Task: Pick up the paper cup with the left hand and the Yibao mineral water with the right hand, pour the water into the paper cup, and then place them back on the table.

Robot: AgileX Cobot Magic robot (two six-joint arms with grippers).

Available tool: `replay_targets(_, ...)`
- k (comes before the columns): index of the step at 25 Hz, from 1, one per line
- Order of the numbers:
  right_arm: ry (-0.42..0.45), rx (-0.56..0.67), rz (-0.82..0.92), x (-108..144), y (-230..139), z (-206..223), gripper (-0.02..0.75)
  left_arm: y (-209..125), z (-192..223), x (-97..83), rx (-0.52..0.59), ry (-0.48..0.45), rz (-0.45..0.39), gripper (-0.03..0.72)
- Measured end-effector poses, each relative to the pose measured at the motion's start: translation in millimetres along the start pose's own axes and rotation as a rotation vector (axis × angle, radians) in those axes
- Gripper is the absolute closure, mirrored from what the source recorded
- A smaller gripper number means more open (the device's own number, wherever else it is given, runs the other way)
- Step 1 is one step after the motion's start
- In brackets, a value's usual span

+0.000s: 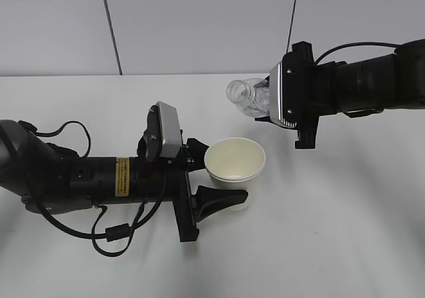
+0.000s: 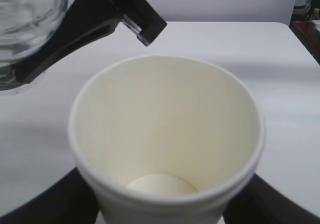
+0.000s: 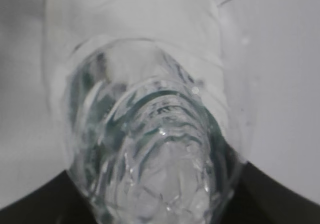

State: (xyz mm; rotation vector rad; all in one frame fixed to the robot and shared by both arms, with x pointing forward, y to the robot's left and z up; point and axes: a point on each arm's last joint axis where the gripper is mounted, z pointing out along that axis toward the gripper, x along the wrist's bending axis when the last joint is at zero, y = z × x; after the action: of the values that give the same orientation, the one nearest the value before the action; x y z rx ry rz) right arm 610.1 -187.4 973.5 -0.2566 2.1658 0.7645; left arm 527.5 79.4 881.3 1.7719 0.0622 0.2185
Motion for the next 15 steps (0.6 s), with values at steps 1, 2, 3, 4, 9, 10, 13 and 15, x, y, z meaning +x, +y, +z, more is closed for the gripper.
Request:
replay_targets(1,-0.004,0.000,0.007,-0.3,0.0,0.0,0.307,0.0,0.0,0.0,0.000,0.000,0.000,0.259)
replay_targets(2,-0.007,0.000,0.012,-0.6,0.0,0.0,0.307,0.0,0.0,0.0,0.000,0.000,0.000,0.259)
replay_targets(3,-0.009,0.000,0.015,-0.8,0.0,0.0,0.307,0.0,0.0,0.0,0.000,0.000,0.000,0.259)
replay_targets(4,-0.009,0.000,0.017,-0.8,0.0,0.0,0.307,0.0,0.0,0.1,0.000,0.001,0.000,0.259)
replay_targets(9,-0.011,-0.002,0.019,-1.0,0.1,0.0,0.307,0.0,0.0,0.2,0.000,0.002,-0.001,0.259)
replay_targets(10,-0.011,-0.004,0.019,-1.0,0.3,0.0,0.307,0.0,0.0,0.2,0.000,0.002,-0.001,0.259)
replay_targets(13,-0.011,-0.019,0.053,-1.1,1.7,0.0,0.307,0.2,0.0,0.8,-0.002,0.008,-0.004,0.259)
replay_targets(15,-0.010,-0.035,0.119,-1.1,3.1,-0.1,0.307,0.3,0.0,1.4,-0.004,0.016,-0.007,0.259)
